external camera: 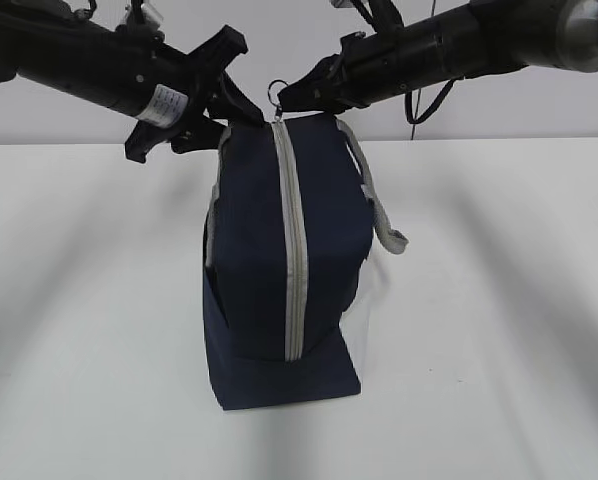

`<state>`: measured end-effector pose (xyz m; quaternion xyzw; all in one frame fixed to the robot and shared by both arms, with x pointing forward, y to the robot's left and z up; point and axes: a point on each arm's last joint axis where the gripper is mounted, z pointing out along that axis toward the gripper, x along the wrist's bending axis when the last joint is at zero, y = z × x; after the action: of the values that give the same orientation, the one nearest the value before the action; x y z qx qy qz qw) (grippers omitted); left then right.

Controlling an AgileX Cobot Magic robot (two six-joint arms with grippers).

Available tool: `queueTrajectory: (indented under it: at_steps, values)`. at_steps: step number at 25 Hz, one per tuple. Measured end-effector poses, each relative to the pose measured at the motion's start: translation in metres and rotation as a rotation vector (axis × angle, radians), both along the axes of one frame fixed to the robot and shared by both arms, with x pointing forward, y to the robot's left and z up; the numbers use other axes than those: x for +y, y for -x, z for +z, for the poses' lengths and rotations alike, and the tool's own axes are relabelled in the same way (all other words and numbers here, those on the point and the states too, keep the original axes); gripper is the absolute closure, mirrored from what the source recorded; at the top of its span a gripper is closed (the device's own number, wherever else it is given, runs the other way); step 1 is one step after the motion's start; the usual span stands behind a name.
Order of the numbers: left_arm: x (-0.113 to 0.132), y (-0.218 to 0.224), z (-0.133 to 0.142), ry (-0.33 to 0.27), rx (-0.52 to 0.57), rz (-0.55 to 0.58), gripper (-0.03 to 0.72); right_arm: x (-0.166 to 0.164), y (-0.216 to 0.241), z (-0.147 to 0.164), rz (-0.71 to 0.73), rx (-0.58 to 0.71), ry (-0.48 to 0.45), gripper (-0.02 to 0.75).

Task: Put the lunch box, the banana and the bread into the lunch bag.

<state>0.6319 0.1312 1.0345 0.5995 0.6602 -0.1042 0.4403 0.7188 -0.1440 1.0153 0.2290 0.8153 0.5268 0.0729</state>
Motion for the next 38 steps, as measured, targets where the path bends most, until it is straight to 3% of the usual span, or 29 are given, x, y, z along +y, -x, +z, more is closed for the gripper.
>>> queueTrajectory:
  at_steps: [3, 6, 8, 13, 25, 38]
  values:
    - [-0.003, 0.000, -0.001, 0.002, 0.004, -0.001, 0.483, 0.000, 0.000, 0.000, 0.010, -0.012, 0.005, 0.754]
    - [-0.003, 0.000, -0.002, 0.000, 0.003, -0.004, 0.637, 0.000, 0.001, 0.000, 0.036, -0.055, 0.024, 0.754]
    - [-0.003, 0.000, -0.003, -0.002, 0.004, -0.007, 0.676, 0.000, 0.001, 0.000, 0.059, -0.101, 0.044, 0.754]
    - [-0.004, 0.002, -0.004, -0.007, 0.007, -0.033, 0.680, 0.002, -0.002, -0.002, 0.091, -0.182, 0.039, 0.754]
    - [-0.006, 0.006, -0.002, -0.002, 0.008, -0.095, 0.681, 0.002, -0.014, -0.012, 0.047, -0.217, 0.019, 0.754]
    - [-0.007, 0.012, 0.009, 0.007, -0.045, -0.162, 0.681, 0.004, -0.022, -0.046, 0.030, -0.157, 0.007, 0.754]
